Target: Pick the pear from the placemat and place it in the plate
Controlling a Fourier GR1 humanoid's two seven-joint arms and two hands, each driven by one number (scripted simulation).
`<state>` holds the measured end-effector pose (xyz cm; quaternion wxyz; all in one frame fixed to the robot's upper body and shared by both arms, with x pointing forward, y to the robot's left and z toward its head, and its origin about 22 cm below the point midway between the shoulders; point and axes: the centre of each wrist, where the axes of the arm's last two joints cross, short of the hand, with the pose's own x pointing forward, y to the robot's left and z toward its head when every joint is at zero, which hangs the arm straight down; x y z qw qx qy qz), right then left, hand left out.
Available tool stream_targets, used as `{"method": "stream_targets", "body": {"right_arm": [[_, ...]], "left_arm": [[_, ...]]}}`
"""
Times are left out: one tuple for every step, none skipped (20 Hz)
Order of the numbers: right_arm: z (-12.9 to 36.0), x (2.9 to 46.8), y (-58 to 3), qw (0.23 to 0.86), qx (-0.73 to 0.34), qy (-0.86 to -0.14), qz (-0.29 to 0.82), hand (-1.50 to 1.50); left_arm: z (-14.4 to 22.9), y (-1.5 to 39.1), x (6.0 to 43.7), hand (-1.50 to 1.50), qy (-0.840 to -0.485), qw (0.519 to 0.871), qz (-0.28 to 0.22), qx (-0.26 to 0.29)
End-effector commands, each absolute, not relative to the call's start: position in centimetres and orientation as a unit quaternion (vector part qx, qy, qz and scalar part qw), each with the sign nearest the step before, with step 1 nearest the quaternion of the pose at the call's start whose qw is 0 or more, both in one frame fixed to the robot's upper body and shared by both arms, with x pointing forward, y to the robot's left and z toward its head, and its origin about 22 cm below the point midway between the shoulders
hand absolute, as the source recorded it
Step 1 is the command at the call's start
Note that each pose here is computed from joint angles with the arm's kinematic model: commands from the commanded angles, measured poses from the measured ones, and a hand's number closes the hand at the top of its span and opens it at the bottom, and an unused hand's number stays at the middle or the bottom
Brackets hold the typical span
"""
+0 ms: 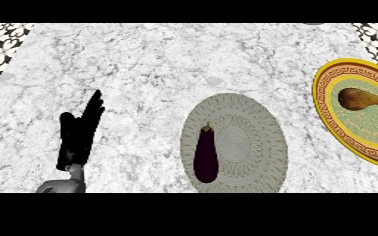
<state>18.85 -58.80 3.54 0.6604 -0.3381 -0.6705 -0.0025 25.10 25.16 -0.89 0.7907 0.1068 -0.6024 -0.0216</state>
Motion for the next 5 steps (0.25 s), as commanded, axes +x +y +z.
{"method": "stream_targets", "body": {"right_arm": [[2.5,16.9,-59.1,0.658,-0.35,-0.667,-0.007,-1.5],[3.6,17.2,-59.6,0.662,-0.351,-0.663,-0.002,-1.5],[3.6,17.3,-59.5,0.659,-0.349,-0.666,-0.004,-1.5],[2.3,17.6,-58.7,0.662,-0.362,-0.657,-0.005,-1.5],[2.5,18.0,-58.6,0.656,-0.369,-0.659,0.004,-1.5]], "left_arm": [[-0.8,24.5,25.1,0.0,-0.601,0.793,-0.022,0.096],[-2.2,23.8,24.7,0.0,-0.603,0.791,-0.022,0.104],[-1.5,25.3,24.7,0.0,-0.602,0.791,-0.023,0.104],[-2.2,22.5,24.9,0.0,-0.602,0.791,-0.026,0.102],[-1.4,24.6,25.6,0.0,-0.61,0.786,-0.025,0.101]]}}
